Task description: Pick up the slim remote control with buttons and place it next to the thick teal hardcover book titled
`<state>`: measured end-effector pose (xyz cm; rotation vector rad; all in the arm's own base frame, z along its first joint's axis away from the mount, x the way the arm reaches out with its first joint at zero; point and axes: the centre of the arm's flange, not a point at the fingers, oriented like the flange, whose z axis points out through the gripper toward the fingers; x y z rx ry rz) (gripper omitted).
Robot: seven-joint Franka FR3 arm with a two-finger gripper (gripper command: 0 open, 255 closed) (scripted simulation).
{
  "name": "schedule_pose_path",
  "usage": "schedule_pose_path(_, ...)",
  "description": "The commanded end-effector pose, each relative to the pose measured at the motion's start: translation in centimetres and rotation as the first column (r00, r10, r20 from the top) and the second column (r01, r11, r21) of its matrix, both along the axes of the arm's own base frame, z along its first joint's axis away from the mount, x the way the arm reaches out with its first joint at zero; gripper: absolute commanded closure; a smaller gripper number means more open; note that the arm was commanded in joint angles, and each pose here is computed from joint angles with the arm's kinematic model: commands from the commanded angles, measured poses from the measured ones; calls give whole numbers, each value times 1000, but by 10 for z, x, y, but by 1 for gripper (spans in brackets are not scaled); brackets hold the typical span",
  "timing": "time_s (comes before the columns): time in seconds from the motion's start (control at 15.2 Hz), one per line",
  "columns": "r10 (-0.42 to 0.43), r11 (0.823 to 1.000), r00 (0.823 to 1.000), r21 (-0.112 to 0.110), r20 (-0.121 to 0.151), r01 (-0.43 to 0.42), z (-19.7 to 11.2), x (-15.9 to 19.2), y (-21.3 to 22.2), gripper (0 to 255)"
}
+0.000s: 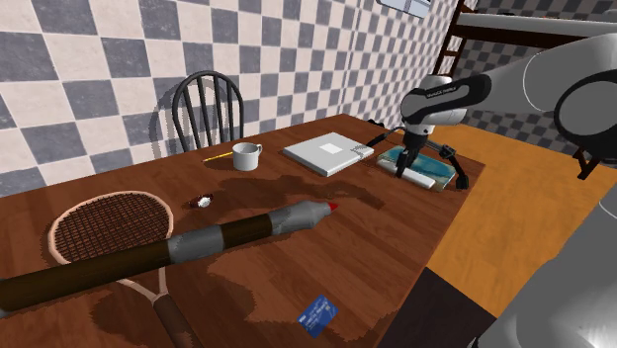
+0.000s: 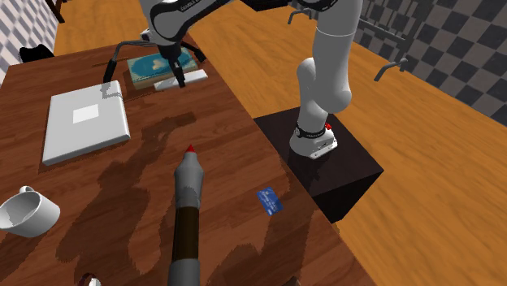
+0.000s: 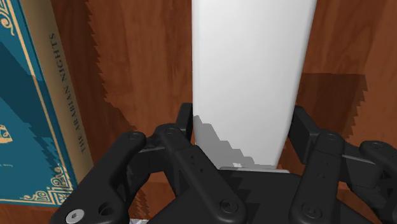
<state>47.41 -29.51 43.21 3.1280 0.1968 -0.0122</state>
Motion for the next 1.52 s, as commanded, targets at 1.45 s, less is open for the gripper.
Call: schedule_pose_path(1.45,0,1000,1000,0,1,0,-88,1,0,255)
